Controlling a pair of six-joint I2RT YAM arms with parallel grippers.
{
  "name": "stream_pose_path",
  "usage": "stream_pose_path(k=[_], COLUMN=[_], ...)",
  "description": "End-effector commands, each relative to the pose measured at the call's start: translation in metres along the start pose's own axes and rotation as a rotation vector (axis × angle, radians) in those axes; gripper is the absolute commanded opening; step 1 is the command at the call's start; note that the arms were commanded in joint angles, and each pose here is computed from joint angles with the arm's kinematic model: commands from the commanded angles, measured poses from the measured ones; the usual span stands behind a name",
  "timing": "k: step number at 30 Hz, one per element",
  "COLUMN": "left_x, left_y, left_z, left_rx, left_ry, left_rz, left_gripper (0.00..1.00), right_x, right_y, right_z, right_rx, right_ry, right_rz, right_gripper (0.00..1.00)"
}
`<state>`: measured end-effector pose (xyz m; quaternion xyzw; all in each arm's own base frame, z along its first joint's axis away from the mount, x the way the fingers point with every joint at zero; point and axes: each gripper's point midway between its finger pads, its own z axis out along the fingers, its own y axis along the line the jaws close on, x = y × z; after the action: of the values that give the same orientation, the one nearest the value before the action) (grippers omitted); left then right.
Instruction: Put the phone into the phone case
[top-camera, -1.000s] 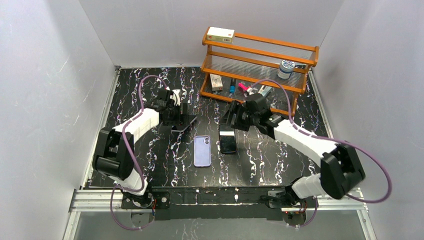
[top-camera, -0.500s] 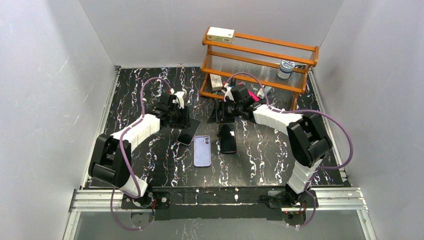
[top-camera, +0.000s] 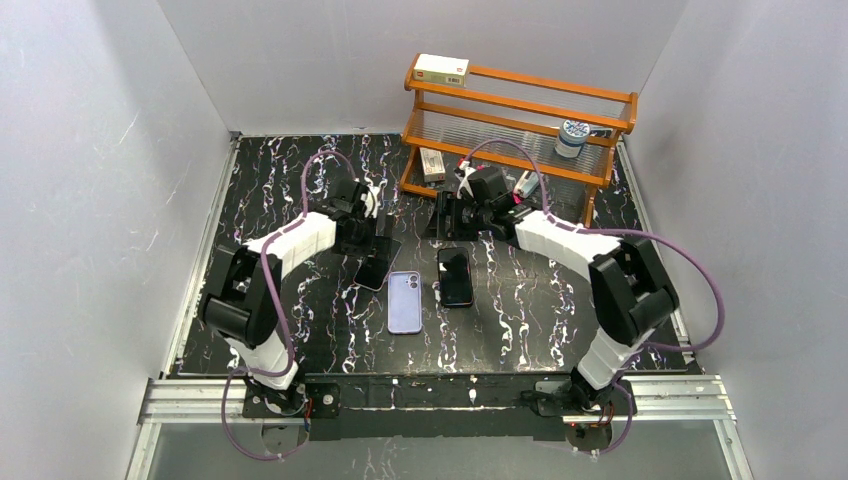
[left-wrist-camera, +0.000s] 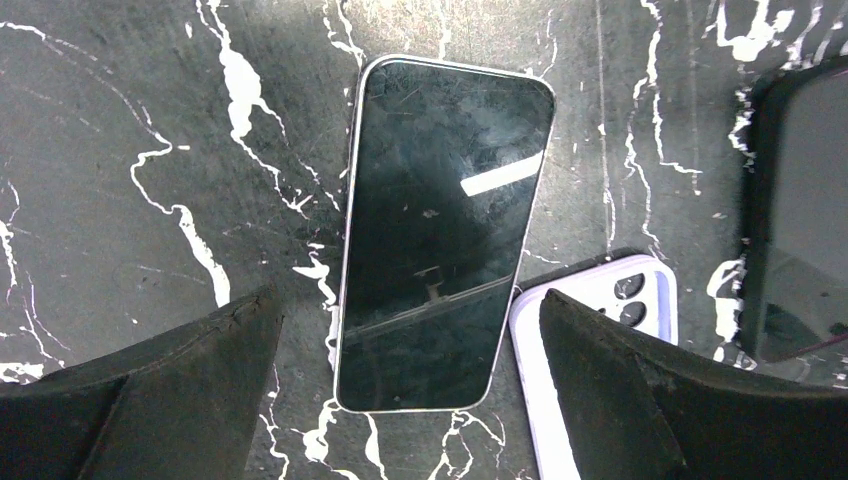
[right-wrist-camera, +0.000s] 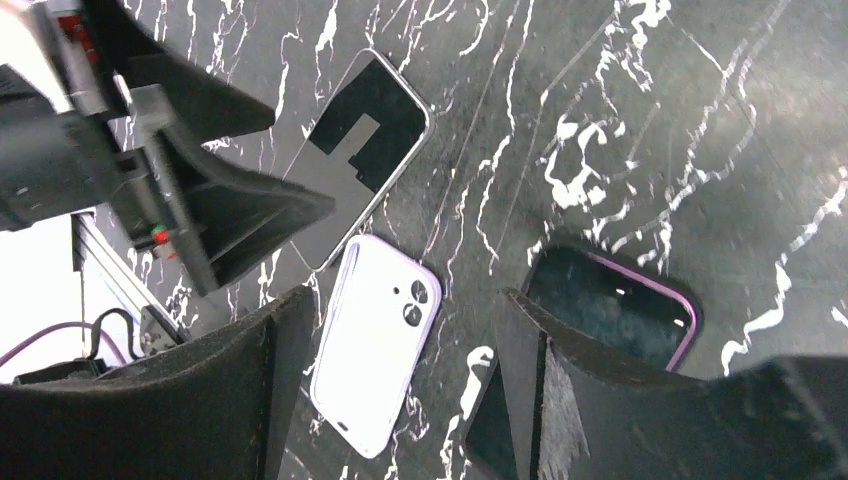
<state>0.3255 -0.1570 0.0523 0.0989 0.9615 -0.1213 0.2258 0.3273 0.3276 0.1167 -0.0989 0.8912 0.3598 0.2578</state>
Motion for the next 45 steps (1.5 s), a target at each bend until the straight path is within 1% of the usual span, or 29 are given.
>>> stream_pose_path(k=[1, 7, 14, 17, 21, 24, 26, 30, 31, 33, 34, 36, 38, 40, 41, 45], left_x=[-0.002, -0.001, 0.017, 0.026, 0.036, 0.04, 0.044, 0.051, 0.052, 0.054, 0.054, 0.052, 0.049, 0.047, 0.045, 0.041], left_y=[0.002, -0.005, -0.01, -0.002, -0.002, -0.001, -0.007, -0.016, -0.019, -0.022, -0.023, -0.023, -0.027, -0.029, -0.03, -0.033], left_z=[0.003, 0.011, 0.02, 0.02, 0.022, 0.025, 0.025, 0.026, 0.026, 0.025, 0.024, 0.021, 0.019, 0.017, 0.016, 0.014], left_rx=[-0.076, -0.081, -0.082, -0.12, -0.111, -0.111, -0.08, -0.04, -0.025, -0.024, -0.016, -0.014, 0.007, 0.024, 0.026, 0.035], left_ry=[0.052, 0.101, 0.178, 0.215, 0.249, 0.266, 0.278, 0.294, 0.298, 0.293, 0.289, 0.28, 0.27, 0.256, 0.244, 0.22], left_rz=[0.085, 0.138, 0.174, 0.177, 0.179, 0.182, 0.184, 0.193, 0.201, 0.219, 0.225, 0.235, 0.247, 0.256, 0.256, 0.247], left_gripper=[0.98, 0.98, 0.98, 0.98, 0.98, 0.91, 0.86, 0.68, 0.67, 0.68, 0.66, 0.59, 0.55, 0.45, 0.41, 0.4], right_x=[-0.019, -0.011, -0.003, -0.003, -0.003, -0.002, -0.001, 0.0, 0.0, 0.002, 0.002, 0.001, 0.0, 0.0, 0.001, -0.006], right_y=[0.013, 0.004, 0.001, 0.002, 0.001, 0.0, 0.0, 0.003, 0.005, 0.008, 0.009, 0.012, 0.014, 0.014, 0.014, 0.019], right_z=[-0.032, -0.05, -0.054, -0.056, -0.06, -0.061, -0.062, -0.063, -0.062, -0.061, -0.061, -0.061, -0.062, -0.062, -0.063, -0.064], right_rx=[-0.001, 0.045, 0.052, 0.048, 0.051, 0.056, 0.057, 0.038, 0.026, 0.011, 0.005, -0.005, -0.013, -0.015, -0.015, -0.042], right_ry=[-0.126, -0.159, -0.156, -0.155, -0.168, -0.177, -0.176, -0.178, -0.178, -0.168, -0.164, -0.162, -0.166, -0.165, -0.165, -0.19], right_rz=[0.03, 0.022, 0.024, 0.022, 0.02, 0.018, 0.019, 0.035, 0.039, 0.048, 0.053, 0.061, 0.069, 0.082, 0.098, 0.132], right_gripper=[0.75, 0.77, 0.77, 0.77, 0.77, 0.77, 0.77, 0.77, 0.77, 0.77, 0.77, 0.77, 0.77, 0.77, 0.77, 0.77])
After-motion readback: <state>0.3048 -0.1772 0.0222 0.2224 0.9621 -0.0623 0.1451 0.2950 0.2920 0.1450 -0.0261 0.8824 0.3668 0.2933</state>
